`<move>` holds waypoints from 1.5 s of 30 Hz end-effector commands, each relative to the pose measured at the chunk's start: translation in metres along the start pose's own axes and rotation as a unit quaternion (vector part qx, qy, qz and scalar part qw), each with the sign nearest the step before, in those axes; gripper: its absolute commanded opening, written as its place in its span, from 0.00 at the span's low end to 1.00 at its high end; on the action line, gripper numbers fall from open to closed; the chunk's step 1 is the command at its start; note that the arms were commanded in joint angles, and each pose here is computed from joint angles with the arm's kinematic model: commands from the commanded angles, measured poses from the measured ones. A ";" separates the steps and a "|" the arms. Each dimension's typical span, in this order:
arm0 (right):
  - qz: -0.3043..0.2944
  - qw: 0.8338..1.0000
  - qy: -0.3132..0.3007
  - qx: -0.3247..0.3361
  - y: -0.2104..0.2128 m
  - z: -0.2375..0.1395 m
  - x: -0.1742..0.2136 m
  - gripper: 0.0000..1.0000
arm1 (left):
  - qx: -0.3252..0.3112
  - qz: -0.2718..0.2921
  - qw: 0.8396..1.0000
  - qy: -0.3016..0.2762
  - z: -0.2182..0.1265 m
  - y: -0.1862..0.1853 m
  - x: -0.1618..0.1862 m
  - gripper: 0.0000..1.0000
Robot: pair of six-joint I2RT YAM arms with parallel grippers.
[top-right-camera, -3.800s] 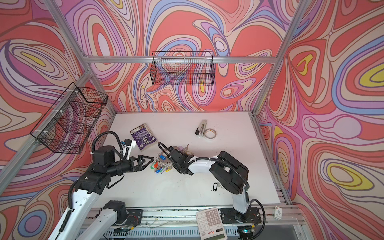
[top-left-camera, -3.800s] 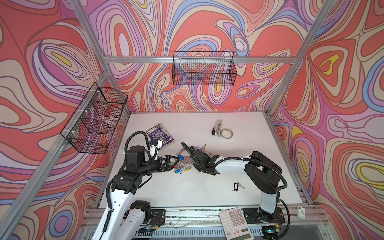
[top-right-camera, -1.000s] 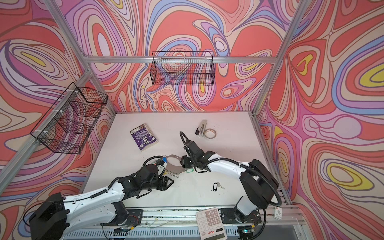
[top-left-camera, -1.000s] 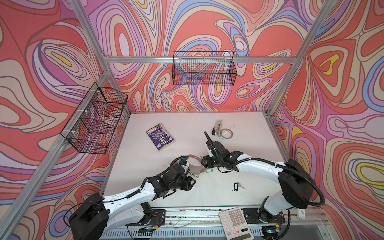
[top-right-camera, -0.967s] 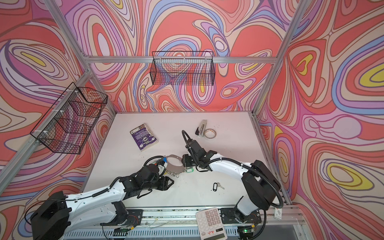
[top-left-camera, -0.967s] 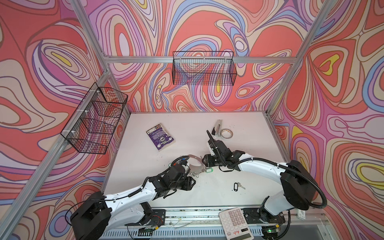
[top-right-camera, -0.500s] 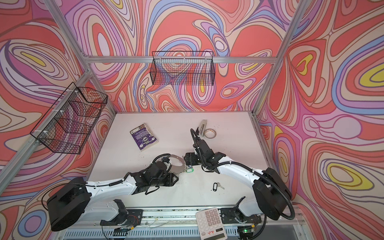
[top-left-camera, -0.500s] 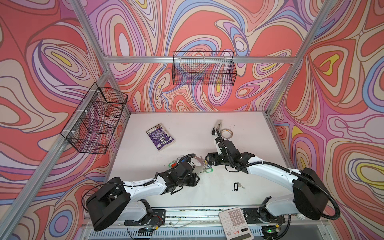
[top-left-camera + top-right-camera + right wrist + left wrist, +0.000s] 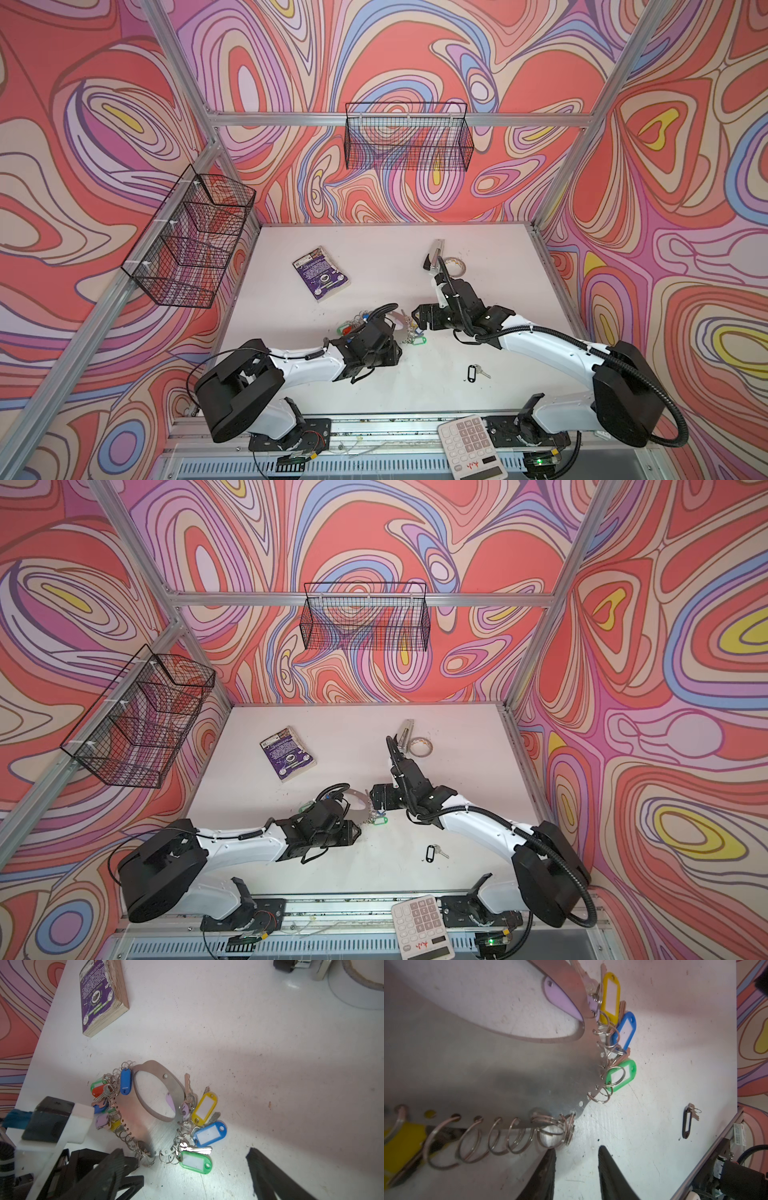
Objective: Put the keys on the keyring
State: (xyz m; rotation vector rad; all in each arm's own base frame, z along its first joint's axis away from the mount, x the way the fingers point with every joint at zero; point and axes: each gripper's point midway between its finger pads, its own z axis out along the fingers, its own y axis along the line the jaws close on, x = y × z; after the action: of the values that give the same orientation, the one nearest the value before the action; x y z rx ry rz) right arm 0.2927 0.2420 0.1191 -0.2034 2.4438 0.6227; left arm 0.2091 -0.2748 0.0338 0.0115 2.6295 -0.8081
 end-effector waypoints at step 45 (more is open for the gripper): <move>-0.016 1.000 -0.009 -0.006 -0.009 -0.003 0.000 0.98 | -0.038 -0.127 0.984 -0.116 0.018 0.031 0.003 0.31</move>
State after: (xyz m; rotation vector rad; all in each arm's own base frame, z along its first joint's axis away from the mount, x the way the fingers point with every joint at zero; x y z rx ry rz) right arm 0.2953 0.2351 0.1168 -0.2281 2.4208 0.6195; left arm 0.2221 -0.2792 0.0265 -0.3806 2.4210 -0.8607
